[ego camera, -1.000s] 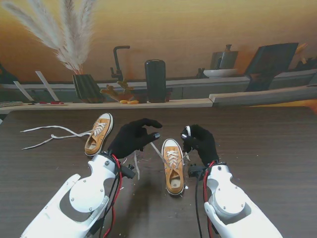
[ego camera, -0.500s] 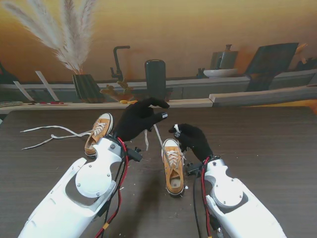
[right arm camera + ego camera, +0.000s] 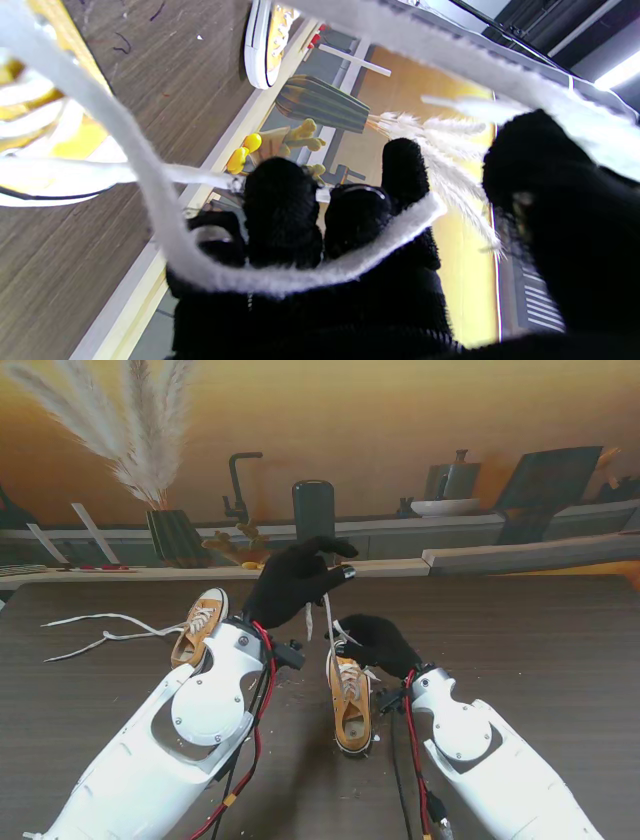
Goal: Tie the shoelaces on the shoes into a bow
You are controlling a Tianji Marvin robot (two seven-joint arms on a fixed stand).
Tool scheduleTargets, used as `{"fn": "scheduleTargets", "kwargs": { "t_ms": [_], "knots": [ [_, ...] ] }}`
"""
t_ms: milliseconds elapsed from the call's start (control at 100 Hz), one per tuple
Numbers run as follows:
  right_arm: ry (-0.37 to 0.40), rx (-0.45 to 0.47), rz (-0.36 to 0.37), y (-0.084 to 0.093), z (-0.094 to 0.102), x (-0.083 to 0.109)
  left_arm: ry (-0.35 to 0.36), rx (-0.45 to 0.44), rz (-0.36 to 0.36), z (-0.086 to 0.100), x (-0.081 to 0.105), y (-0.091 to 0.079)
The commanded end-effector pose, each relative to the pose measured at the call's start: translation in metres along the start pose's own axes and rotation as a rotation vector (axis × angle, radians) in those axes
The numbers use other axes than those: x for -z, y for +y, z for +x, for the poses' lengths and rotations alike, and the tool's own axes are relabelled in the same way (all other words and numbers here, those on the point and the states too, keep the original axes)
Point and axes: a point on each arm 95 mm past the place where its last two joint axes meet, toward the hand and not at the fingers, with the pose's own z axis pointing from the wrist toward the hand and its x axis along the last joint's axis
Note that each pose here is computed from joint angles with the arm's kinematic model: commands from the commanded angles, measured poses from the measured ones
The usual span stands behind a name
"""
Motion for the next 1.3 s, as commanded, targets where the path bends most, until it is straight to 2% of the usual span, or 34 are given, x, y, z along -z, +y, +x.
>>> {"fn": "scheduleTargets", "kwargs": {
  "t_ms": [0, 170, 270, 430, 520, 640, 850, 1070, 1290],
  "knots": [
    [-0.003, 0.011, 0.021, -0.001, -0.001, -0.004, 0.033, 0.016, 0.002, 0.011, -0.005, 0.000],
    [-0.002, 0.036, 0.028, -0.005, -0.002, -0.007, 0.067, 0.019, 0.011, 0.020, -0.008, 0.000],
    [-0.002, 0.031, 0.021, -0.005, -0.001, -0.008, 0.080, -0.020, 0.016, 0.022, -0.012, -0.001],
    [0.014, 0.031, 0.040, -0.002, 0.000, -0.005, 0.075, -0.078, 0.040, 0.017, -0.023, -0.002],
    [0.025, 0.031, 0.057, -0.001, 0.001, -0.004, 0.063, -0.082, 0.045, 0.014, -0.028, 0.001],
    [0.050, 0.024, 0.085, 0.001, 0.001, -0.003, 0.046, -0.133, 0.040, 0.006, -0.036, 0.007],
    [0.098, 0.022, 0.120, 0.001, 0.005, -0.002, -0.004, -0.153, -0.042, -0.014, -0.045, 0.031],
    [0.108, 0.030, 0.128, 0.001, 0.007, 0.002, -0.029, -0.185, -0.120, -0.034, -0.049, 0.053],
    [0.105, 0.030, 0.122, 0.001, 0.006, 0.004, -0.038, -0.275, -0.266, -0.047, -0.043, 0.063]
  ]
}}
